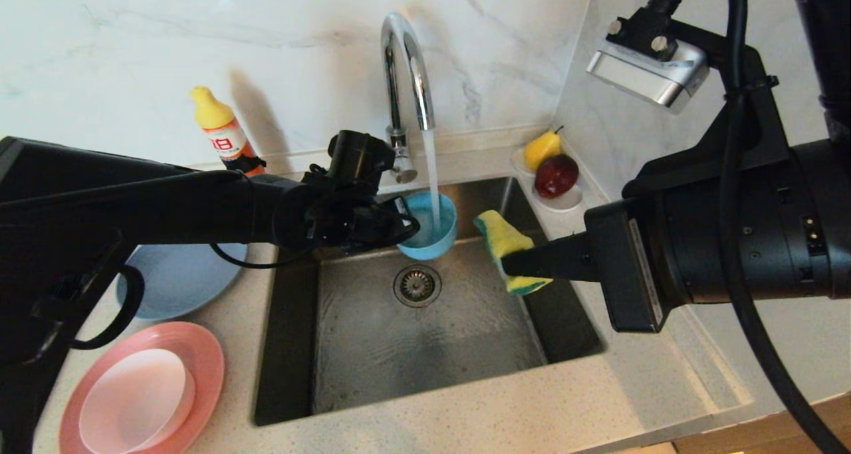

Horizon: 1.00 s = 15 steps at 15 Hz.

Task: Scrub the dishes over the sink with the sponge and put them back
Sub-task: Rinse the bowl

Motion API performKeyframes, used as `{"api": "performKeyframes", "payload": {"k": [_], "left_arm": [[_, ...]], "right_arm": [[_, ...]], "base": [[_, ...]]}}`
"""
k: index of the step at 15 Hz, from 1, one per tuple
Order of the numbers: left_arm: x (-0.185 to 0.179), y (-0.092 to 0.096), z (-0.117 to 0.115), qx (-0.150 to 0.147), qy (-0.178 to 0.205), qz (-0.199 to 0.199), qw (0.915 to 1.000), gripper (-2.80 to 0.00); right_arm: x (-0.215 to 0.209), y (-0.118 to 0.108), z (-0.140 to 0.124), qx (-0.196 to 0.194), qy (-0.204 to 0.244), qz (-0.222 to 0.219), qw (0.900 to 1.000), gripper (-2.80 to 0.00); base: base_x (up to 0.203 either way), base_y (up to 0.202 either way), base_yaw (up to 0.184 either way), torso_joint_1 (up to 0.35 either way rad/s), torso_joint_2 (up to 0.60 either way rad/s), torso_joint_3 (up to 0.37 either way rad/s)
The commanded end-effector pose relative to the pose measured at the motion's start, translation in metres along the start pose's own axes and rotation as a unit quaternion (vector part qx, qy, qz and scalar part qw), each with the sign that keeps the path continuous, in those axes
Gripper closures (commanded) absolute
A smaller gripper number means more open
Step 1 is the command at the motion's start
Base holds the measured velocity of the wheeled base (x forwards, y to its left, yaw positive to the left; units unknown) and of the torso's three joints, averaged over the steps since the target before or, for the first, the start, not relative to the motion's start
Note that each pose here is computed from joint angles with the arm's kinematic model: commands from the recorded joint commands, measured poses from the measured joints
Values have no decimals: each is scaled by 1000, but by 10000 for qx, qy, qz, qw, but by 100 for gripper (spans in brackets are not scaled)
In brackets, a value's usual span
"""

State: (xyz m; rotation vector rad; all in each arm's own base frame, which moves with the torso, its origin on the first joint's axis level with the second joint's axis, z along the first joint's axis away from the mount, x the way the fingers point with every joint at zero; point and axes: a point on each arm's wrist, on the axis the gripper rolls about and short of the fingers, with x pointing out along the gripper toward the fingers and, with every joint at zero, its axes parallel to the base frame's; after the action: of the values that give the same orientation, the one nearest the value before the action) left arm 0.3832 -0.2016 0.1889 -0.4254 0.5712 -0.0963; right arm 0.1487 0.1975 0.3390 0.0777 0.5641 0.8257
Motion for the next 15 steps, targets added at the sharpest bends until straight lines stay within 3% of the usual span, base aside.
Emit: {"api": "performKeyframes", "payload": {"k": [1, 10, 12, 15], "left_arm": [[1, 1, 0, -16, 1, 18, 10000, 0], [-11, -2, 8, 4, -113, -50, 9999, 0], [-33, 1, 21, -15, -339, -44, 9994, 0], [-73, 14, 42, 303, -1038, 211, 9939, 0]], "right_arm": [[2, 0, -1, 9, 35, -5, 10000, 0], [2, -1, -4, 14, 89, -33, 10000, 0], [5, -2, -5, -2, 131, -49, 9999, 0], [9, -3, -9, 9, 242, -71, 9997, 0]], "base": [[0, 0, 0, 0, 0, 0], [0, 0, 0, 0, 0, 0], [0, 0, 0, 0, 0, 0], [0, 0, 0, 0, 0, 0]]}}
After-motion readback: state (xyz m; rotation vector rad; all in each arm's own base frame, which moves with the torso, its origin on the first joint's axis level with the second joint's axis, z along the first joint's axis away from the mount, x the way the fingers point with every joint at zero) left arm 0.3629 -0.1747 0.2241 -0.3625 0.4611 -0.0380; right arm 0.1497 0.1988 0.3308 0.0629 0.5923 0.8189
